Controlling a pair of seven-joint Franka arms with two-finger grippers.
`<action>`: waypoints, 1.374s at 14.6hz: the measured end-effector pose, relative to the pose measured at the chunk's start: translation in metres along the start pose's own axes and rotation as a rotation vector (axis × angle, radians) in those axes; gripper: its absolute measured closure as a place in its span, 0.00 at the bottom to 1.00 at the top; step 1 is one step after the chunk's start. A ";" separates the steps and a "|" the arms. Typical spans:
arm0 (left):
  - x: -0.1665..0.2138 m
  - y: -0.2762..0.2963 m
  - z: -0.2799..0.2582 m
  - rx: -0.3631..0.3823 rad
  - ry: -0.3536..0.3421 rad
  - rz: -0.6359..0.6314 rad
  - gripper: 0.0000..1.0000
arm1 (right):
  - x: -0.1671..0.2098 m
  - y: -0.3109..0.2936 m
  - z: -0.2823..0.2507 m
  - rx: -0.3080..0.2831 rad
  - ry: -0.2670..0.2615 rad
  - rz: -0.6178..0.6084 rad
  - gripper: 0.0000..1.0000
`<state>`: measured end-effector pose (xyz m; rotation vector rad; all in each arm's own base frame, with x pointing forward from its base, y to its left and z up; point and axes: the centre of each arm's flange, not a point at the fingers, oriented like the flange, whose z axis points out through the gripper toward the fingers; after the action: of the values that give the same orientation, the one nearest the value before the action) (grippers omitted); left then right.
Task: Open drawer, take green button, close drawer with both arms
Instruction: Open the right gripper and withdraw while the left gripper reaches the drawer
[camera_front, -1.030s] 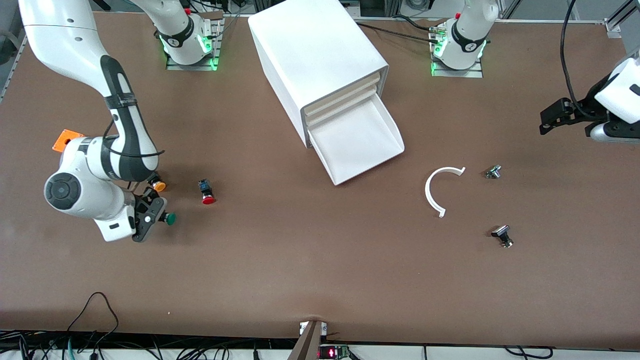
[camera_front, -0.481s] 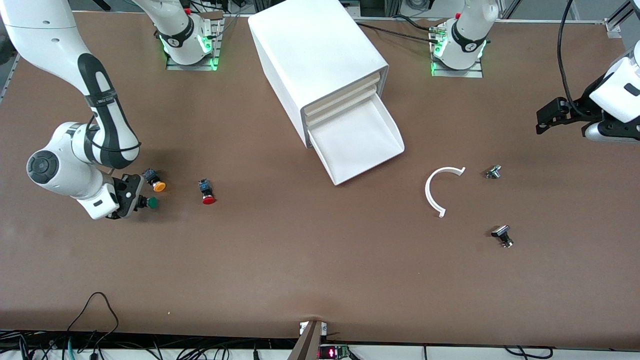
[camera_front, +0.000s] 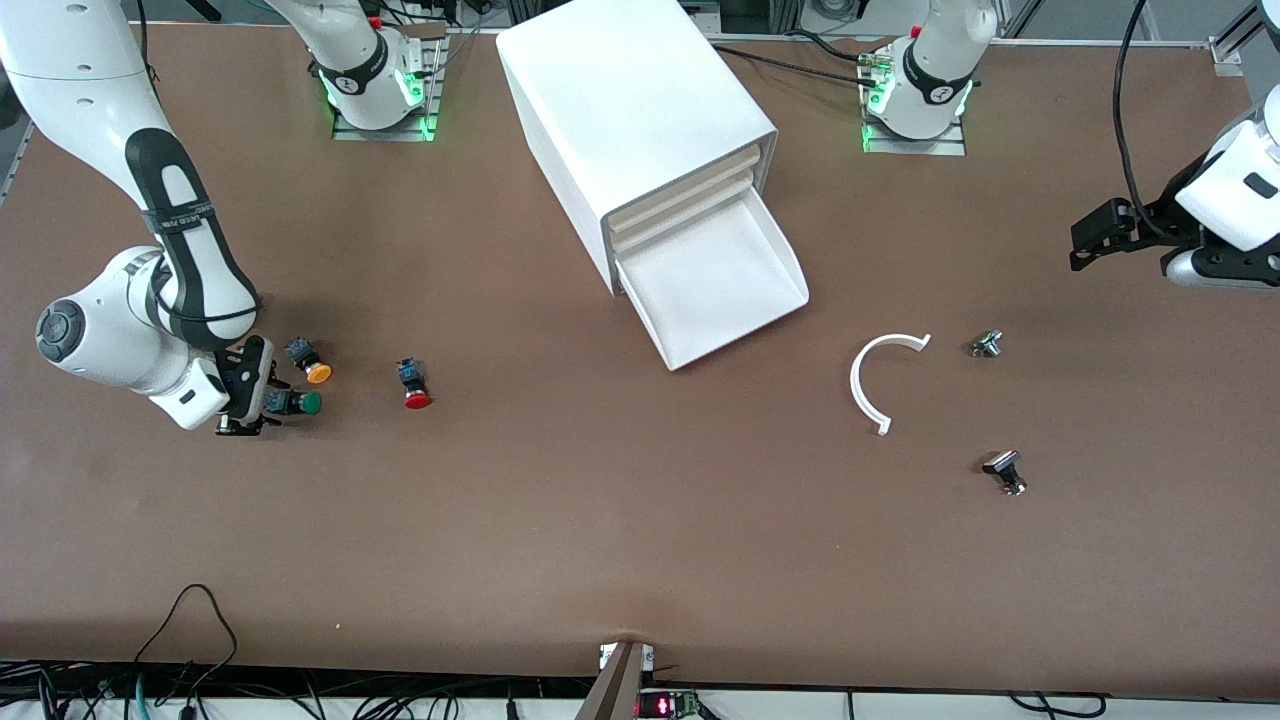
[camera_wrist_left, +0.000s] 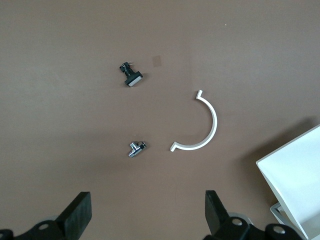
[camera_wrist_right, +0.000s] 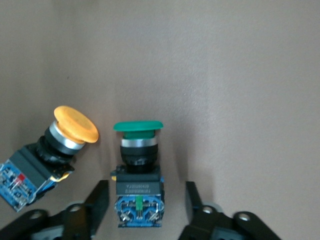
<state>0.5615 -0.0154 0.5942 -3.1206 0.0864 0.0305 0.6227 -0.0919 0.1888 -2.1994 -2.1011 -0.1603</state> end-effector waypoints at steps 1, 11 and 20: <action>0.002 0.000 0.004 -0.001 -0.008 0.000 0.00 | 0.002 0.002 -0.002 -0.006 0.005 0.008 0.17; 0.021 0.003 0.050 0.002 -0.081 0.015 0.00 | 0.072 0.054 -0.131 0.081 0.075 0.243 0.00; 0.037 0.101 0.145 0.013 -0.114 -0.208 0.00 | 0.187 0.031 -0.176 0.178 0.000 0.997 0.00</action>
<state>0.5903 -0.1153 0.4463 -3.0883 -0.2387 0.2023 0.6608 0.0670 0.3897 -2.7787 -0.7634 0.1035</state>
